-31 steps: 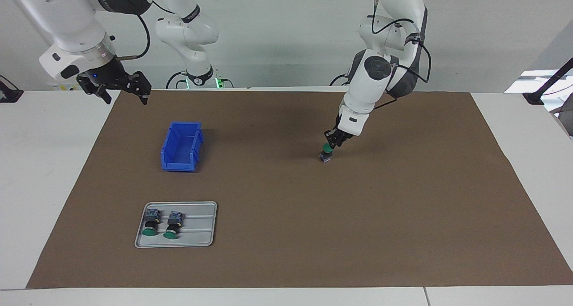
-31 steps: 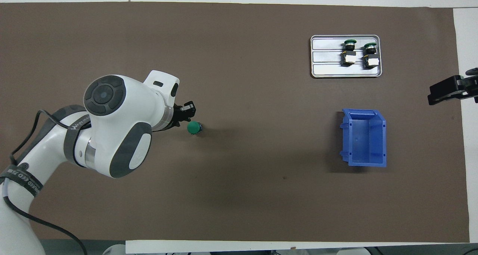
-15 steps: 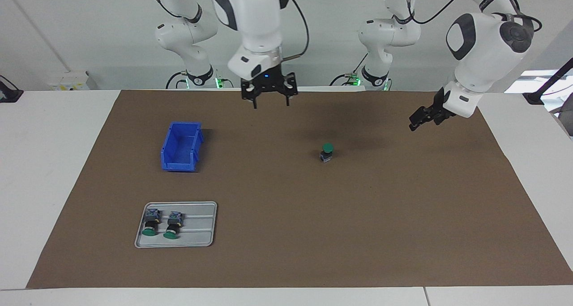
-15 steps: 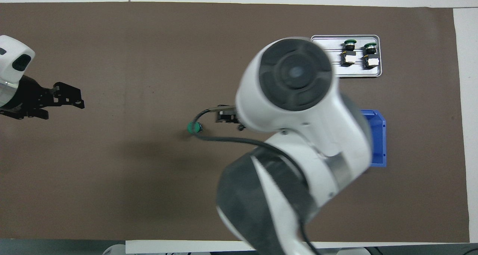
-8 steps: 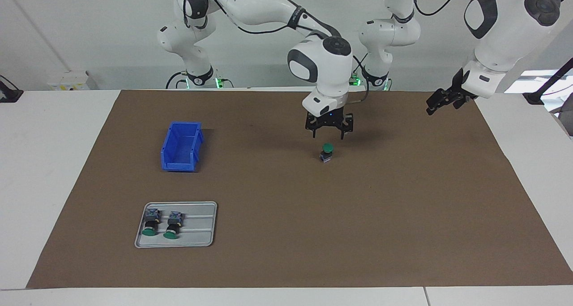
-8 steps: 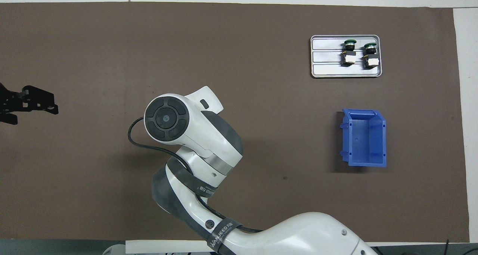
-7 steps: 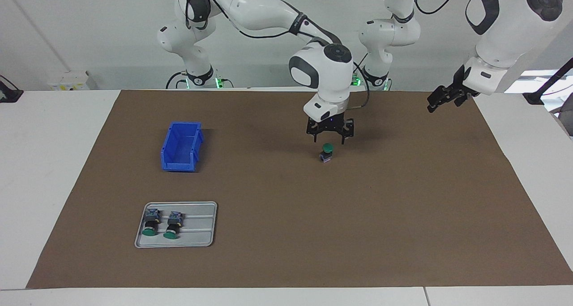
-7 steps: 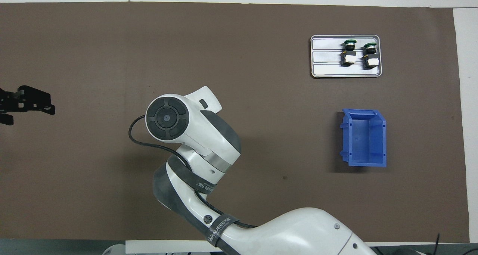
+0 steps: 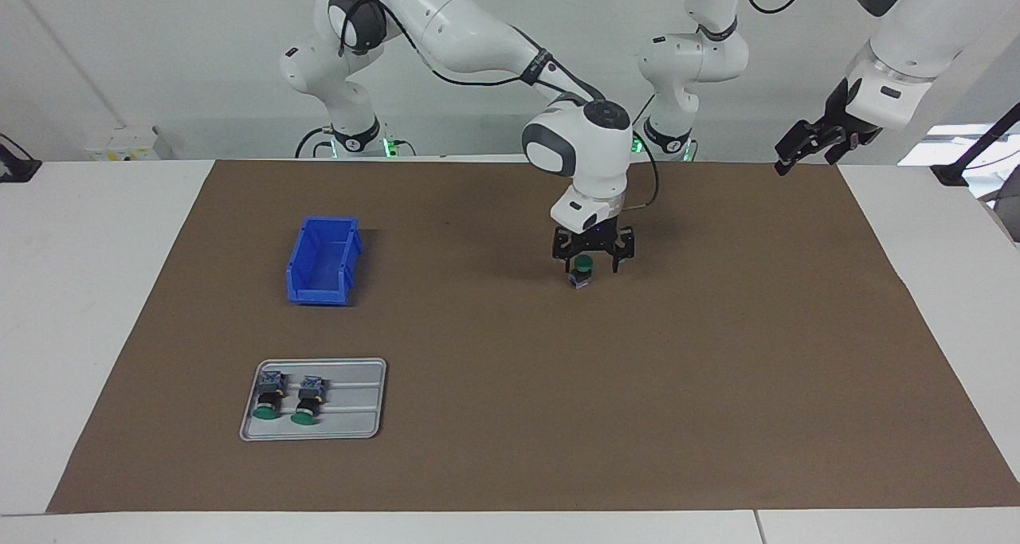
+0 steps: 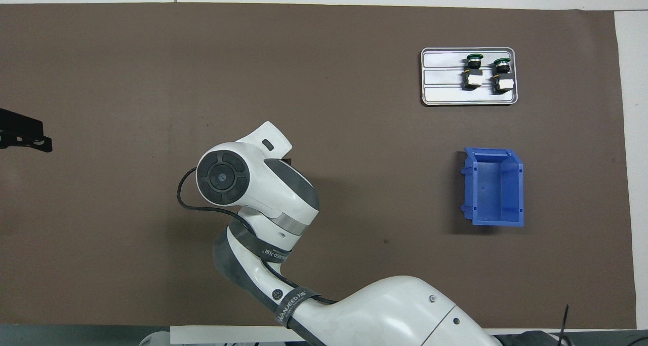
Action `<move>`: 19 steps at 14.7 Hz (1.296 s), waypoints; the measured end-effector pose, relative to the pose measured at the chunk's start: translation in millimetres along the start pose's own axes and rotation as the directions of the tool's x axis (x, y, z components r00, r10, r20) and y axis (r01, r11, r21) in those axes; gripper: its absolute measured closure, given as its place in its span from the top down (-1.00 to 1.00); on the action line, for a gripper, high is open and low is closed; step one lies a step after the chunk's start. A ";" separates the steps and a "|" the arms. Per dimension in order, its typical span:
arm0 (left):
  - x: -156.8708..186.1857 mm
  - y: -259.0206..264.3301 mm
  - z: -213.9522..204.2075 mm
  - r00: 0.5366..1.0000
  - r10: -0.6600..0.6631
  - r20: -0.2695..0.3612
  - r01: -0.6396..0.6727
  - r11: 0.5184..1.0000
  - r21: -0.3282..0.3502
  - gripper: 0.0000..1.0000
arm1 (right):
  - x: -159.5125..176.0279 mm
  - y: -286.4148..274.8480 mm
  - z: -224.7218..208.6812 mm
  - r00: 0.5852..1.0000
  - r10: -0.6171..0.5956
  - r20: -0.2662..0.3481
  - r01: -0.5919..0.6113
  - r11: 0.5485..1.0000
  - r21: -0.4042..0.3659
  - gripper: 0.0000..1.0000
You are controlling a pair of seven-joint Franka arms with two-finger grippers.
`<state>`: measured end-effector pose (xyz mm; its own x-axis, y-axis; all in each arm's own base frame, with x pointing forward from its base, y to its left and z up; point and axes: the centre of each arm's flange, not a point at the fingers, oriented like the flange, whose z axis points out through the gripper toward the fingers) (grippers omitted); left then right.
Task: Place and press button with both arms
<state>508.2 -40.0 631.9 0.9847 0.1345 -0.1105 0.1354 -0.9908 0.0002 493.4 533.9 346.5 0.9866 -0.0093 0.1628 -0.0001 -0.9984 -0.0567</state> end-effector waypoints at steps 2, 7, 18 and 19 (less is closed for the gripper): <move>3.3 0.2 3.3 1.000 -0.001 0.006 0.001 1.000 0.001 1.00 | -9.2 0.6 12.3 0.998 -0.064 0.005 0.064 0.998 0.007 0.98; 7.4 -0.3 7.9 1.000 -0.003 0.013 0.003 1.000 0.013 1.00 | -23.9 7.0 30.4 0.990 -0.138 0.008 0.138 0.990 0.017 0.98; 19.6 -13.2 5.2 1.000 0.001 -0.007 0.000 0.996 0.091 1.00 | -30.2 12.4 38.2 0.984 -0.179 -0.017 0.179 0.983 0.045 0.22; 20.2 -15.5 5.7 1.000 0.007 -0.004 -0.006 0.996 0.093 1.00 | -30.0 12.7 37.8 0.984 -0.178 -0.018 0.179 0.983 0.045 0.00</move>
<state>525.4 -22.0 624.0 0.9861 0.1278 -0.1061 0.1183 -0.9888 -0.0915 469.9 523.6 303.7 0.9678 0.1680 0.1875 0.1839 -0.9804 -0.0707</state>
